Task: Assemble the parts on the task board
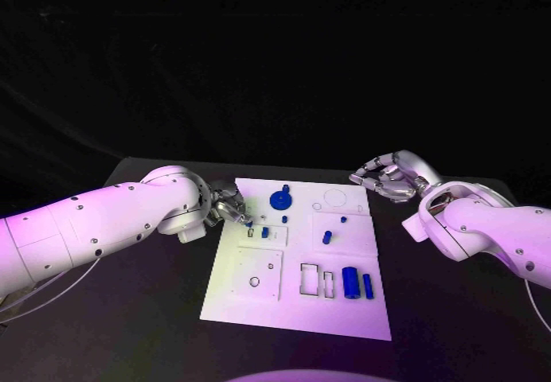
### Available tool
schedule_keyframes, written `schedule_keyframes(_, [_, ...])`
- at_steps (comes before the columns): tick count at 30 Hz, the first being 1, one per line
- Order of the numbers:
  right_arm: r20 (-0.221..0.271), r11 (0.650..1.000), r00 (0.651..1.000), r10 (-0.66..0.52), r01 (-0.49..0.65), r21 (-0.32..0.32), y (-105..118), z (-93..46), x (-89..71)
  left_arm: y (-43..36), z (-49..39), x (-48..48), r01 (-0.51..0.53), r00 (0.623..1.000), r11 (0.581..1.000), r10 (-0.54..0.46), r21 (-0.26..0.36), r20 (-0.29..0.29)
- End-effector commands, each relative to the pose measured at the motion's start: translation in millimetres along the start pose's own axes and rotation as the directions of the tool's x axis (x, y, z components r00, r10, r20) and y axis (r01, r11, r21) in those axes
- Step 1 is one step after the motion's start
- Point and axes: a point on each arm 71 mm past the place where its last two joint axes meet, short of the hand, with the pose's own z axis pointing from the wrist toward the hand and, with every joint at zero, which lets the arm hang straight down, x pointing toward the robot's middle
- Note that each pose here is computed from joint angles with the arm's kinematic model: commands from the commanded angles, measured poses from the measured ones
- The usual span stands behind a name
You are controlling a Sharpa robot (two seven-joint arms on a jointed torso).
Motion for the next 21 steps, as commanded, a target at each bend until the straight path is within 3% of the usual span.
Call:
schedule_keyframes(1, [-0.01,1.0,1.0,-0.002,0.002,-0.007,0.3,-0.3,1.1,-3.1,0.6,2.1,-0.054,0.998,0.998,0.053,0.014,0.038])
schedule_keyframes(11, [-0.011,1.0,1.0,-0.002,0.002,-0.006,0.0,-0.6,1.2,-5.3,3.4,8.8,-0.094,0.995,0.995,0.094,0.01,0.034])
schedule_keyframes(21, [-0.011,1.0,1.0,-0.002,0.002,-0.005,-0.2,-0.7,1.2,-6.9,4.5,13.6,-0.126,0.992,0.992,0.126,0.005,-0.006])
